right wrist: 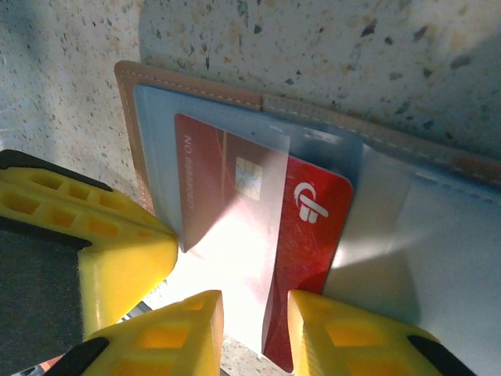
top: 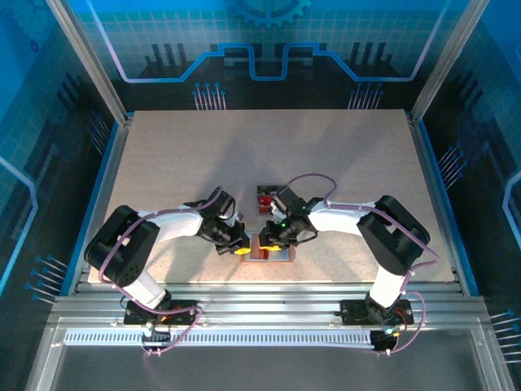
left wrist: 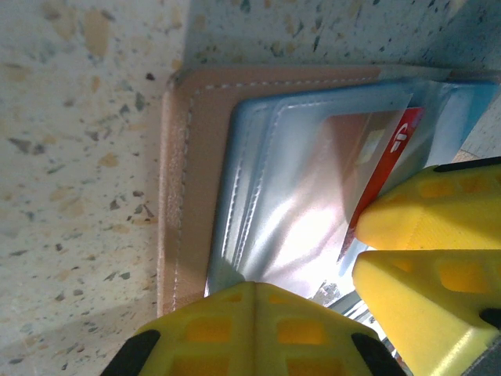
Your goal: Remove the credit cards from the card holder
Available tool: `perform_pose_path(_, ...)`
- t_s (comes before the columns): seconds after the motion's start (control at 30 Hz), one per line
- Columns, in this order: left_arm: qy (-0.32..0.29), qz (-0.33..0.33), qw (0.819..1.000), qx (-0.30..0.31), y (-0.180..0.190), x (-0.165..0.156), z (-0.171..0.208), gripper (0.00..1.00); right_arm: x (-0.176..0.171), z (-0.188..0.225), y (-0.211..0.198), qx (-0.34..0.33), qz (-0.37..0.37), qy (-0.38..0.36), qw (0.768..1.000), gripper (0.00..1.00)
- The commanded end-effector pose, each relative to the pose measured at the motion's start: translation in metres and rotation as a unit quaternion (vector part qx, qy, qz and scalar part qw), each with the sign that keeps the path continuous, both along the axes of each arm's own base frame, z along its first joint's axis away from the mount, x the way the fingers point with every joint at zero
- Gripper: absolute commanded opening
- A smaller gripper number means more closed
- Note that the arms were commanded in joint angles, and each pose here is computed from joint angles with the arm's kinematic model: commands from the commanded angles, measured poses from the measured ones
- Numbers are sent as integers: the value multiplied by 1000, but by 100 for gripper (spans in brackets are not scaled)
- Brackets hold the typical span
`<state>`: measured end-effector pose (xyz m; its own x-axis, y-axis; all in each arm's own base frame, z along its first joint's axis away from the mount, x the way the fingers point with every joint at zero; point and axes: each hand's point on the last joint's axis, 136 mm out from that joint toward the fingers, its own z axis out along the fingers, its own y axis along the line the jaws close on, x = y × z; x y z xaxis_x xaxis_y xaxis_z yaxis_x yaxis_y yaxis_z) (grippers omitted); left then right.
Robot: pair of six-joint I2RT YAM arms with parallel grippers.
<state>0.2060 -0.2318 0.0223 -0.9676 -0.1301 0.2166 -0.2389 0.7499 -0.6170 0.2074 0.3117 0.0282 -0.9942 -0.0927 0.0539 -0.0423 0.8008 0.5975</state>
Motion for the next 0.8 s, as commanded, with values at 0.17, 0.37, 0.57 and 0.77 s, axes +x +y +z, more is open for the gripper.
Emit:
perform_pose_path(0.17, -8, -1, 1000, -9, -3, 5, 9, 5, 2, 13, 4, 9, 2, -19, 1000, 28)
perform_pose_path(0.37, -25, 0, 999, -24, -10, 18, 25, 5, 3, 19, 0, 18, -12, -27, 999, 28)
perform_pose_path(0.57, -24, -11, 999, -20, -14, 24, 23, 5, -1, 13, -6, 22, -24, -17, 999, 28)
perform_pose_path(0.77, -13, -24, 1000, 1, -11, 23, 11, 5, -3, 9, -10, 24, -37, -12, 999, 28)
